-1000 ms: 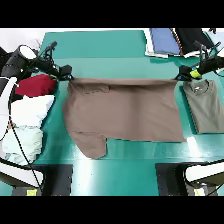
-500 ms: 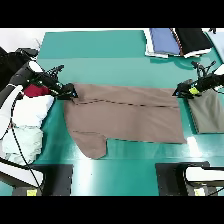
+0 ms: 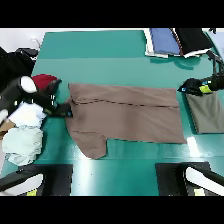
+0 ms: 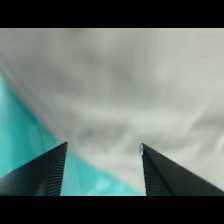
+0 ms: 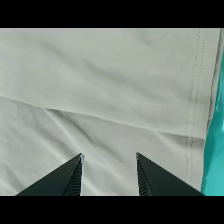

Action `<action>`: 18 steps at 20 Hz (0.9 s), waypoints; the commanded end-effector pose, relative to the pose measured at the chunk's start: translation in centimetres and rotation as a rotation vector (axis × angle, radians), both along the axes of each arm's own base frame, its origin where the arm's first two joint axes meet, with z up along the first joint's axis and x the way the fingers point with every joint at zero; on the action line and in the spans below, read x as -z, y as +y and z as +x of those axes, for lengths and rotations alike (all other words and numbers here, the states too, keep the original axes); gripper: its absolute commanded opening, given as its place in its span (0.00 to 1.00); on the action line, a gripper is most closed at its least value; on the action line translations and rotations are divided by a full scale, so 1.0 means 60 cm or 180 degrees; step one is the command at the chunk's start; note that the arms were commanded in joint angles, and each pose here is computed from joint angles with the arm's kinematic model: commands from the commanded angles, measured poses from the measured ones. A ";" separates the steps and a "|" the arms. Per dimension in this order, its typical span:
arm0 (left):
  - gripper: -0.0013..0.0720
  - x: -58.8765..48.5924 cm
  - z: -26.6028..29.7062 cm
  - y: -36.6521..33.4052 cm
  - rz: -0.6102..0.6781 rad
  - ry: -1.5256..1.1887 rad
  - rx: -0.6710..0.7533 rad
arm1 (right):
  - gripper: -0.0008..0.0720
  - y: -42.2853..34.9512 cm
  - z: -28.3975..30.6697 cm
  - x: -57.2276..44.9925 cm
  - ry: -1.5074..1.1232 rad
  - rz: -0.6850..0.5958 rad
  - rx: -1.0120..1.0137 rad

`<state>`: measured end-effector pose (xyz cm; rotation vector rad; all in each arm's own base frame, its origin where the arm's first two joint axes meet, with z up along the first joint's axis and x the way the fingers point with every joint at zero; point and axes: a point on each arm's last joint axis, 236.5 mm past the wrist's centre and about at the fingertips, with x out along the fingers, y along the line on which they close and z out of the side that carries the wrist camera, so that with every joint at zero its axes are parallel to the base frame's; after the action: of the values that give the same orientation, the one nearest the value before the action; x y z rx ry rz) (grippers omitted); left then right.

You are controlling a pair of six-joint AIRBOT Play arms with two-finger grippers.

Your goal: Fold the shirts.

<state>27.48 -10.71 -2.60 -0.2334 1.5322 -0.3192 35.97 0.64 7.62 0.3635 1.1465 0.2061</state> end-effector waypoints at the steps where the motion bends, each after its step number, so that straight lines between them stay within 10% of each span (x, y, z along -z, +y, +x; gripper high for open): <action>1: 0.75 0.050 -0.118 -0.014 -0.0088 0.0198 -0.0163 | 0.54 0.007 -0.021 -0.018 -0.0192 -0.0030 0.0051; 11: 0.74 0.091 -0.130 -0.078 -0.0753 0.0154 -0.0675 | 0.55 0.013 -0.036 -0.010 -0.0118 -0.0003 0.0026; 12: 0.65 0.089 -0.129 -0.080 -0.0771 0.0160 -0.0683 | 0.55 0.015 -0.041 -0.008 -0.0080 0.0007 0.0006; 14: 0.05 0.083 -0.130 -0.082 -0.0780 0.0122 -0.0548 | 0.55 0.011 -0.059 -0.002 0.0062 0.0031 -0.0012; 18: 0.05 0.043 -0.111 -0.083 -0.0761 0.0005 -0.0302 | 0.54 -0.067 -0.145 0.048 0.0721 -0.0182 0.0210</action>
<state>20.35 -15.58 -6.53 -0.5348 1.4888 -0.3840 31.01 -0.71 6.69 0.3859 1.2191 0.1563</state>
